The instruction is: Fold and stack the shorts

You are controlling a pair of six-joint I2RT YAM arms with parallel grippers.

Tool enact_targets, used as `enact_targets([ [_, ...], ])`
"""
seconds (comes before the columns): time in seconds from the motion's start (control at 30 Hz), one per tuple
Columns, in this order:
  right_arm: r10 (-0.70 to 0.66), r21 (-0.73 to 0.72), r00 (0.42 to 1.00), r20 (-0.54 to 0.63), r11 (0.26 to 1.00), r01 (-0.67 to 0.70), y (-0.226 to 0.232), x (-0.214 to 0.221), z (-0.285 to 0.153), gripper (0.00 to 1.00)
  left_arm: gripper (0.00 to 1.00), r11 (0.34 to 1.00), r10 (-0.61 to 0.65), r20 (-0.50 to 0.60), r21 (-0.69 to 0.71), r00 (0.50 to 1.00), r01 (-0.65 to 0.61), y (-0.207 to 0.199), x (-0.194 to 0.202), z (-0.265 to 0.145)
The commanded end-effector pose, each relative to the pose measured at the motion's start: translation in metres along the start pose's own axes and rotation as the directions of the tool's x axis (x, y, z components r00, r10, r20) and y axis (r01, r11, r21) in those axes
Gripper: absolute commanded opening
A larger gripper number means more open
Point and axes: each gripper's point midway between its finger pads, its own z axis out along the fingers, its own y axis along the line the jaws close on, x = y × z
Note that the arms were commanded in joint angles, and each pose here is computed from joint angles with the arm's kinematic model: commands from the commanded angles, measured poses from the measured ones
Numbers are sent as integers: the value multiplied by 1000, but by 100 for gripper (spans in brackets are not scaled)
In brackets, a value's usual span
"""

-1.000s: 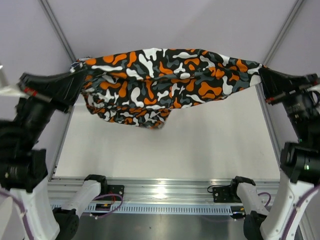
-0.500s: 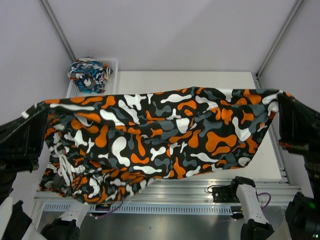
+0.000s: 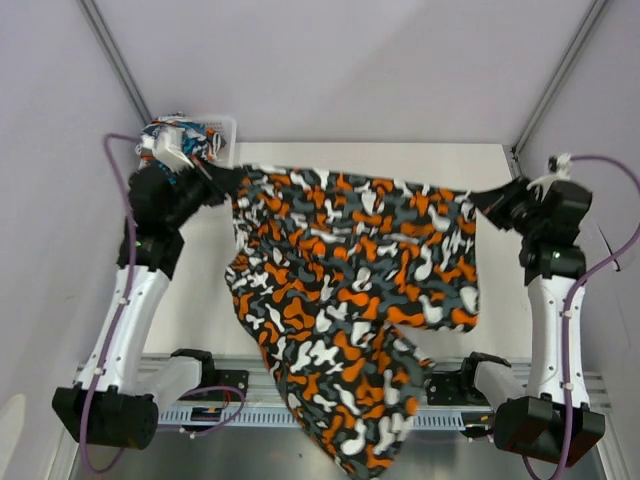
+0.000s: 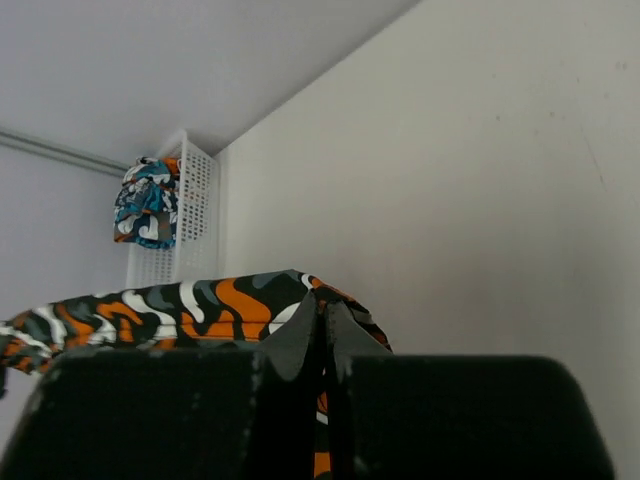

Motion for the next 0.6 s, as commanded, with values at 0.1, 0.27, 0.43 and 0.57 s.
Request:
enact_targets([
  [0.1,10,-38,990,140,999,-4,-25,15,4,0,0,999,-32,93,-9,995,33,61,46,22],
  [0.27,38,-3,995,93,999,-38,-68,41,47,0,0,998,-63,117,-6,991,64,88,60,51],
  [0.43,31,14,994,103,999,-32,-86,39,80,0,0,997,-70,95,-18,993,72,105,62,90],
  [0.57,33,28,994,106,999,-36,-100,34,108,0,0,998,-67,89,-7,994,68,112,54,121],
])
